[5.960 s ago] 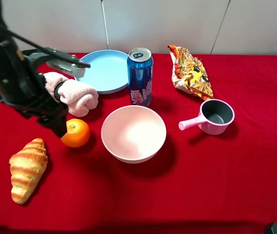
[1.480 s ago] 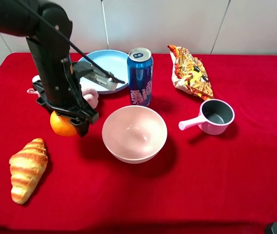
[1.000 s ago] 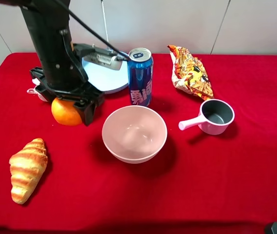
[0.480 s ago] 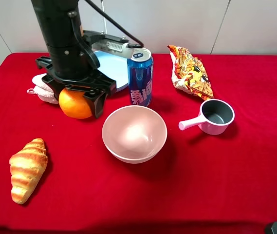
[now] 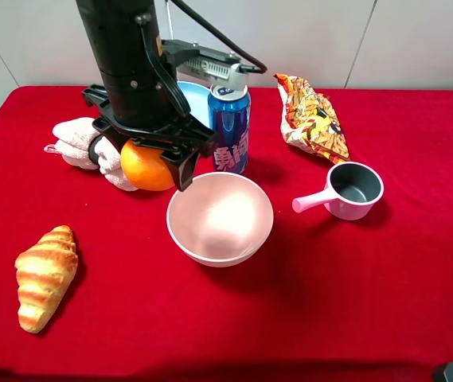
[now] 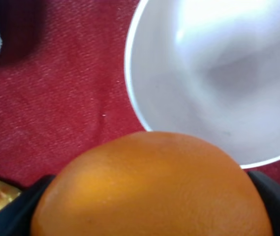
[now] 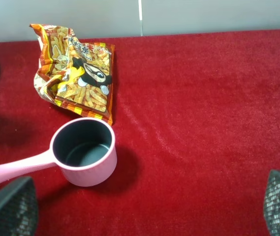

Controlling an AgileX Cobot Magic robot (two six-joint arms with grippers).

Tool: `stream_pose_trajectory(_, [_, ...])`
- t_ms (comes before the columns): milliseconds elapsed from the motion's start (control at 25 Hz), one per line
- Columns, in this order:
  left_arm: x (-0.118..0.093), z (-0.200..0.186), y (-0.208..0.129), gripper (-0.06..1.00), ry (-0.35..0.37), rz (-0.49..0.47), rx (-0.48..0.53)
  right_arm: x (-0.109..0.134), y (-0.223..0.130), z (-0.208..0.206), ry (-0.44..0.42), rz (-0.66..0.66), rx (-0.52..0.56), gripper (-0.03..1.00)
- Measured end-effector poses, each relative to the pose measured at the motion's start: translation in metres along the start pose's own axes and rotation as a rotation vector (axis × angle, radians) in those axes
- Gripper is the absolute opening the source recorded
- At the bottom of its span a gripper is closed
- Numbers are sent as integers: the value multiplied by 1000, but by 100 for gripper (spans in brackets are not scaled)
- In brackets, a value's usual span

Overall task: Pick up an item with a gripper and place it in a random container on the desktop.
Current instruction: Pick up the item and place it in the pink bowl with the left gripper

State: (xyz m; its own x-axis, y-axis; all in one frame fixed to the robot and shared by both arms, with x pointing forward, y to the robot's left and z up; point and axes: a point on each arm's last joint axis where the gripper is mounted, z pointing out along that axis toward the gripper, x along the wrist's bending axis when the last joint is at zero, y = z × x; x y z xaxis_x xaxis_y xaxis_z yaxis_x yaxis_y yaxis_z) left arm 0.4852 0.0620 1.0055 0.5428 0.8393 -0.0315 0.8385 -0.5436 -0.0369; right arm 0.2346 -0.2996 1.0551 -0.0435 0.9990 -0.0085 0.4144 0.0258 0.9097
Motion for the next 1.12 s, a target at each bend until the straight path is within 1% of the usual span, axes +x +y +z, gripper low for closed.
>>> stream_pose_trajectory(360, [-26,12,7,72,19,77,-16,0,0,0,0,0,0,69])
stream_pose_trajectory(600, [-38,22,13,72,31,118,-50,0,0,0,0,0,0,69])
stream_pose_trajectory(640, [-43,27,15,72,42,137,-57,0,0,0,0,0,0,69])
stream_pose_trajectory(960, [-49,48,25,72,40,165,-73,0,0,0,0,0,0,69])
stream_pose_trajectory(1120, [-52,59,29,72,16,183,-75,0,0,0,0,0,0,69])
